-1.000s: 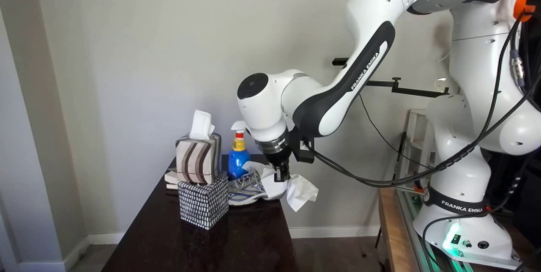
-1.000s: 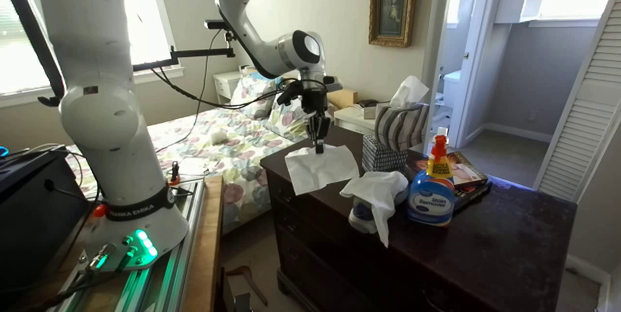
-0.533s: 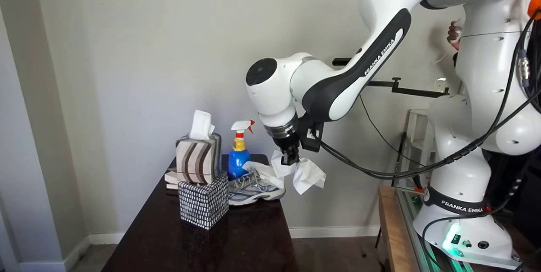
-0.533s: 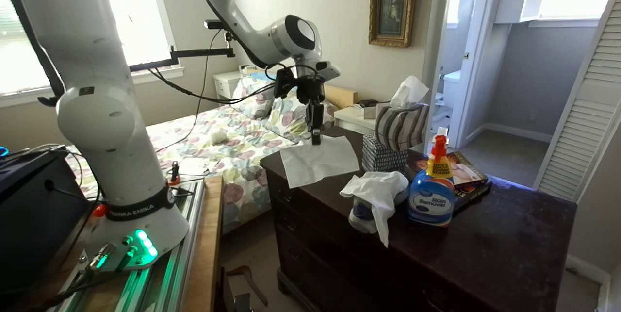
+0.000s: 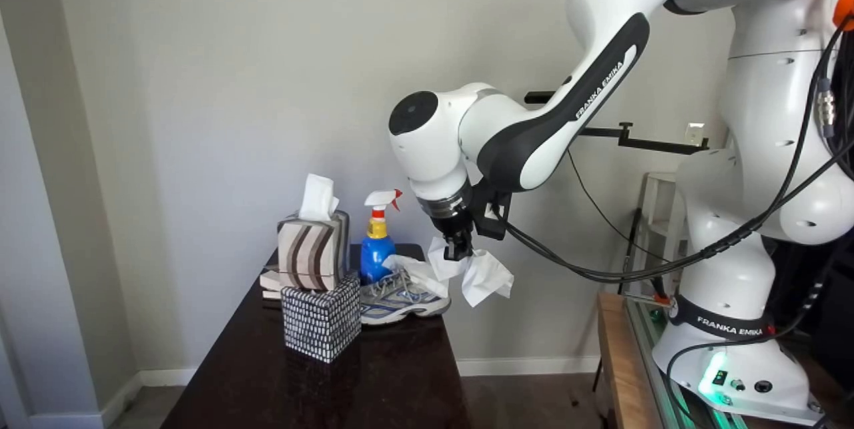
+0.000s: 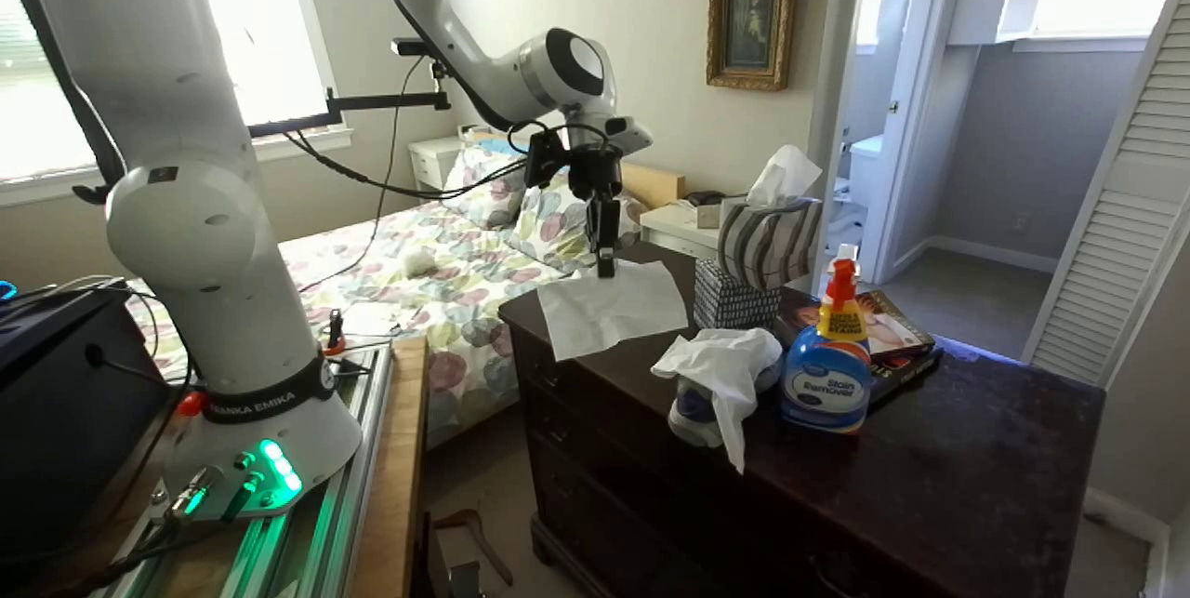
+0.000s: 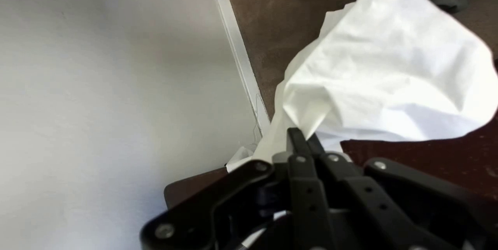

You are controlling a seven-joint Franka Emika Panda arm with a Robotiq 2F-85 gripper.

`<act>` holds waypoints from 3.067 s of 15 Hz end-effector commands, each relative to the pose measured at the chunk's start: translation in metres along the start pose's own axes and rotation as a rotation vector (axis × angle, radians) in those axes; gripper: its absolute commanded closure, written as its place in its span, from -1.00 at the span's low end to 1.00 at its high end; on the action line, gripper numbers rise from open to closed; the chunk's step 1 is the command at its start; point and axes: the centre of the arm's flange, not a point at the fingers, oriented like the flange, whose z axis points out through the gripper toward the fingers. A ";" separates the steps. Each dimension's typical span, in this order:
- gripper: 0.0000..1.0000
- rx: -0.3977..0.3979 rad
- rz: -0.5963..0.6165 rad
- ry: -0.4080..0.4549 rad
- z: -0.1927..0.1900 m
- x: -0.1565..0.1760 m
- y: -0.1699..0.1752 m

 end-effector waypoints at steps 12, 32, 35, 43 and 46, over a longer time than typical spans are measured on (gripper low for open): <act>1.00 0.140 0.179 0.045 0.038 0.027 0.049; 1.00 0.232 0.432 0.130 0.105 0.062 0.070; 1.00 0.243 0.428 0.127 0.116 0.069 0.064; 1.00 0.290 0.343 0.140 0.109 0.063 0.075; 1.00 0.258 0.310 0.157 0.090 0.049 0.085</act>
